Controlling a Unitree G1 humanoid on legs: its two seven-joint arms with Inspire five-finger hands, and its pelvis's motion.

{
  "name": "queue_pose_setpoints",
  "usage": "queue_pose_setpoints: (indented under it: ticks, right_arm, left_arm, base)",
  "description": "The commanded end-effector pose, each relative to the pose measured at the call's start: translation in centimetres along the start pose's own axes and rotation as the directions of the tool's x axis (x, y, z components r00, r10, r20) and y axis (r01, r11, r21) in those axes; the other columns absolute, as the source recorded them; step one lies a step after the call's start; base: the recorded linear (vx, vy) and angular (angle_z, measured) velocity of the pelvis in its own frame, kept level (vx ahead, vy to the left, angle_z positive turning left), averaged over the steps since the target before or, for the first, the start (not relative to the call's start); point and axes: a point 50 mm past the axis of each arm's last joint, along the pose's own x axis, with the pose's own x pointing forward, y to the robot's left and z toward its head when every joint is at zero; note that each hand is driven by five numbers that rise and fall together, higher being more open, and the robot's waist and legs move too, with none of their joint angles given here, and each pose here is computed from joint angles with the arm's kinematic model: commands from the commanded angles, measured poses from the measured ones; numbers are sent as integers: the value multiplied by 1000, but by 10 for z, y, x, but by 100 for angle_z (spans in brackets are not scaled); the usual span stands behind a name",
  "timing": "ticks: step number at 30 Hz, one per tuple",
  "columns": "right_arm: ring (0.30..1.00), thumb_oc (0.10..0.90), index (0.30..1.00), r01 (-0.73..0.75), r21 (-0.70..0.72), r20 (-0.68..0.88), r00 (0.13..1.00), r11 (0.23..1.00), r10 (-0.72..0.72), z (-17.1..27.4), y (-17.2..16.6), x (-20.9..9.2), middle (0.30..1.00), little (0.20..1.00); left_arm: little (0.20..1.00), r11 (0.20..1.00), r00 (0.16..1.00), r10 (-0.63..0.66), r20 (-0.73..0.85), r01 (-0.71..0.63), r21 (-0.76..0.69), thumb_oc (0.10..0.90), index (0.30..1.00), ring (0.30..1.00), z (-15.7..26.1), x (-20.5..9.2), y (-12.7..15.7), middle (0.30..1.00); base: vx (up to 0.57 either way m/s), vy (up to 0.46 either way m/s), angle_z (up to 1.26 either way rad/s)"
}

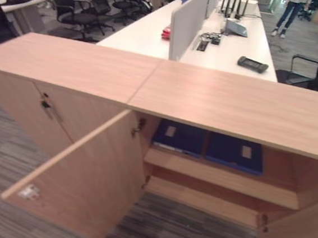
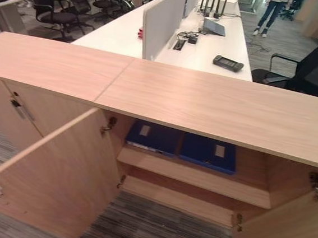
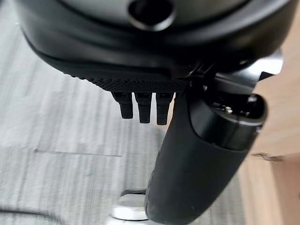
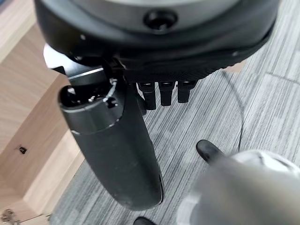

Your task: Put the empty folder in the office cabinet

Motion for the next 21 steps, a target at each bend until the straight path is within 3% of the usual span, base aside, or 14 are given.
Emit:
queue_pose_setpoints:
  ticks: [1, 11, 21]
  right_arm:
    - [900, 800, 900, 68, -12, 39, 997, 998, -67, 3, -21, 2, 900, 900]
    - [900, 800, 900, 69, -32, 14, 998, 997, -69, -9, -20, 1, 900, 900]
    - [900, 800, 900, 75, -25, 21, 997, 997, -74, -8, -20, 1, 900, 900]
  left_arm:
    - [900, 998, 997, -49, 57, 47, 32, 800, 900, 900, 24, 2, -16, 900]
    - [900, 994, 983, -58, 174, 42, 96, 800, 900, 900, 58, 2, -20, 900]
    - [900, 993, 989, -79, 122, 66, 101, 800, 900, 900, 45, 2, -26, 900]
  base:
    - [4, -60, -11]
    - [-16, -111, 0]
    - [7, -36, 3]
